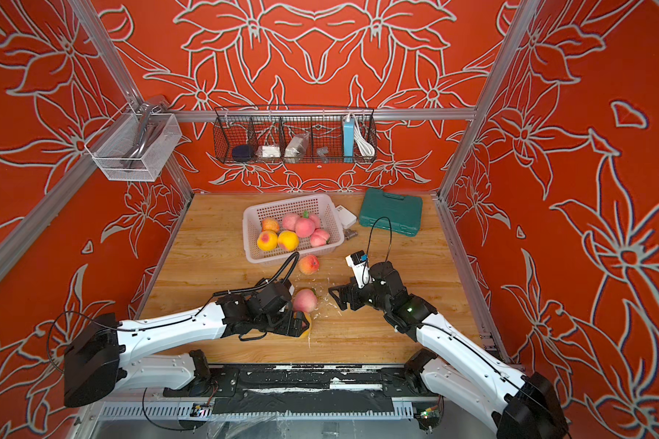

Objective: Put the peaches into the basket
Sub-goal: Pick up the peach from the center of the board.

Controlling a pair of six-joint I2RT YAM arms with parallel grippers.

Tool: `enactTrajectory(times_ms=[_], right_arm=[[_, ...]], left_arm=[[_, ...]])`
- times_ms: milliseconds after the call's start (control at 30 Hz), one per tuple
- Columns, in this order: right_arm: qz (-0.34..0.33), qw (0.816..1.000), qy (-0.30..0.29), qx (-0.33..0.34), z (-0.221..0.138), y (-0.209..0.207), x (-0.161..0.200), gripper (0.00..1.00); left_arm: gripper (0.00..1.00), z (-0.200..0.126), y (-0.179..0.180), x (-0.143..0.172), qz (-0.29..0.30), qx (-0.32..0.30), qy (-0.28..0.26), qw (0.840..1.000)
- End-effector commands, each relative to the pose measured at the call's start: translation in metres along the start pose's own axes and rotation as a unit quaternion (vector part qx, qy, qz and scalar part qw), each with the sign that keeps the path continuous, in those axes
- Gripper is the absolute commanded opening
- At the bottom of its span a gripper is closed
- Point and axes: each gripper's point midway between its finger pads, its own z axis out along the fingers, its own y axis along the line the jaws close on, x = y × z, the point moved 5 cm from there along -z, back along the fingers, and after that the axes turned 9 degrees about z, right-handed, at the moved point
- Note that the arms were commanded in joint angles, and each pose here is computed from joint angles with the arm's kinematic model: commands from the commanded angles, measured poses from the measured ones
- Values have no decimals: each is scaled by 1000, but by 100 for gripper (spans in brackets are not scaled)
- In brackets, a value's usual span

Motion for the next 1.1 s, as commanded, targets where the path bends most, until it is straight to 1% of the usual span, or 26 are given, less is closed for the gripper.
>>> enactTrajectory(times_ms=[0, 367, 567, 633, 700, 900, 1067], right_arm=[[-1, 1000, 6, 4, 3, -2, 4, 93], [-18, 1000, 4, 18, 3, -3, -1, 94], [-18, 1000, 7, 20, 6, -4, -2, 94], [-18, 1000, 8, 20, 6, -4, -1, 94], [-20, 1000, 7, 22, 6, -5, -2, 94], [-22, 1000, 6, 21, 5, -4, -4, 94], [-22, 1000, 5, 22, 5, -4, -5, 94]], left_arm=[[88, 0, -6, -10, 1, 0, -18, 1000], [76, 11, -9, -12, 4, -2, -6, 1000], [72, 8, -4, -9, 4, -15, -2, 1000], [67, 5, -4, -9, 4, -16, -4, 1000], [65, 1, -2, -8, 3, -18, -7, 1000], [65, -18, -1, -13, 6, -28, -25, 999], [65, -42, 4, -21, 26, -51, -48, 997]])
